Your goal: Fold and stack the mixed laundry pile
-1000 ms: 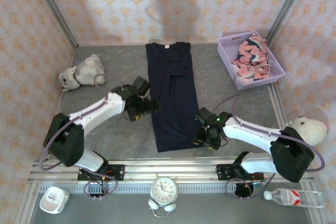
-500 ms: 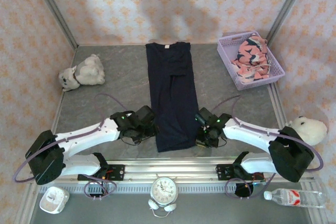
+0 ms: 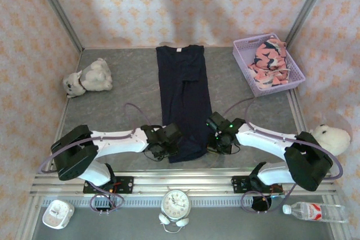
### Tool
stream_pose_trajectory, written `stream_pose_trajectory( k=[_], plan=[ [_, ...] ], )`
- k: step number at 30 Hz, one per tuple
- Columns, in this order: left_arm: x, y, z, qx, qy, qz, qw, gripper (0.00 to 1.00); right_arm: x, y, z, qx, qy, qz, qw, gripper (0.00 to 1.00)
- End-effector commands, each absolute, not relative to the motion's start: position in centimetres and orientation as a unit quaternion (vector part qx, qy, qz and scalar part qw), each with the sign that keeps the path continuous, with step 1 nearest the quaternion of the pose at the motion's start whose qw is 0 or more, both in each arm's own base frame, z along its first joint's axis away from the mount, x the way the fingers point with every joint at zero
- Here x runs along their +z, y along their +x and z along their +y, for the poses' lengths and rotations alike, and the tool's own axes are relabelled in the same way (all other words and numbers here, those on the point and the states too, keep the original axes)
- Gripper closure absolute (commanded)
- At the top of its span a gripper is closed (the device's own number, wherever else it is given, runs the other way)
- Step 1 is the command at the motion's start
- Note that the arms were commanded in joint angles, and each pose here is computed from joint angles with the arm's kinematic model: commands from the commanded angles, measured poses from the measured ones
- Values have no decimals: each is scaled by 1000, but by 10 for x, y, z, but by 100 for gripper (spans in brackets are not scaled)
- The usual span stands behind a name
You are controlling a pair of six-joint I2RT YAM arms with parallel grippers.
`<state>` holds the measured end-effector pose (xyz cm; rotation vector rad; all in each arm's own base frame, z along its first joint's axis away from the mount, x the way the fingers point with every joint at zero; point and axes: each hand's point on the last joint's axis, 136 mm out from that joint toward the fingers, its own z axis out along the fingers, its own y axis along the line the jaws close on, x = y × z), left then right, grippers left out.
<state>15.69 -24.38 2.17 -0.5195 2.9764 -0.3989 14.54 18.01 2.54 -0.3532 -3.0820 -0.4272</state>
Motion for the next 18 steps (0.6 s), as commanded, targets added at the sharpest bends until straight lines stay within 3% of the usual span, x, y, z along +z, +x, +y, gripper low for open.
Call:
stream_pose_trajectory(
  k=[1, 3, 4, 10, 18],
  plan=[
    [26, 166, -262, -140, -157, 976, 59, 73, 35, 154, 177, -129, -106, -986, -20, 100],
    [20, 165, -264, -136, -155, 977, 51, 95, 39, 156, 176, -127, -105, -986, -28, 100],
    [20, 165, -264, -134, -156, 977, 51, 100, 40, 157, 175, -126, -105, -986, -32, 100],
    [49, 188, -251, -146, -174, 970, 82, 100, 65, 177, 176, -122, -97, -985, -69, 100],
    [109, 276, -225, -182, -230, 944, 154, 100, 110, 255, 188, -161, -119, -972, -122, 100]
  ],
)
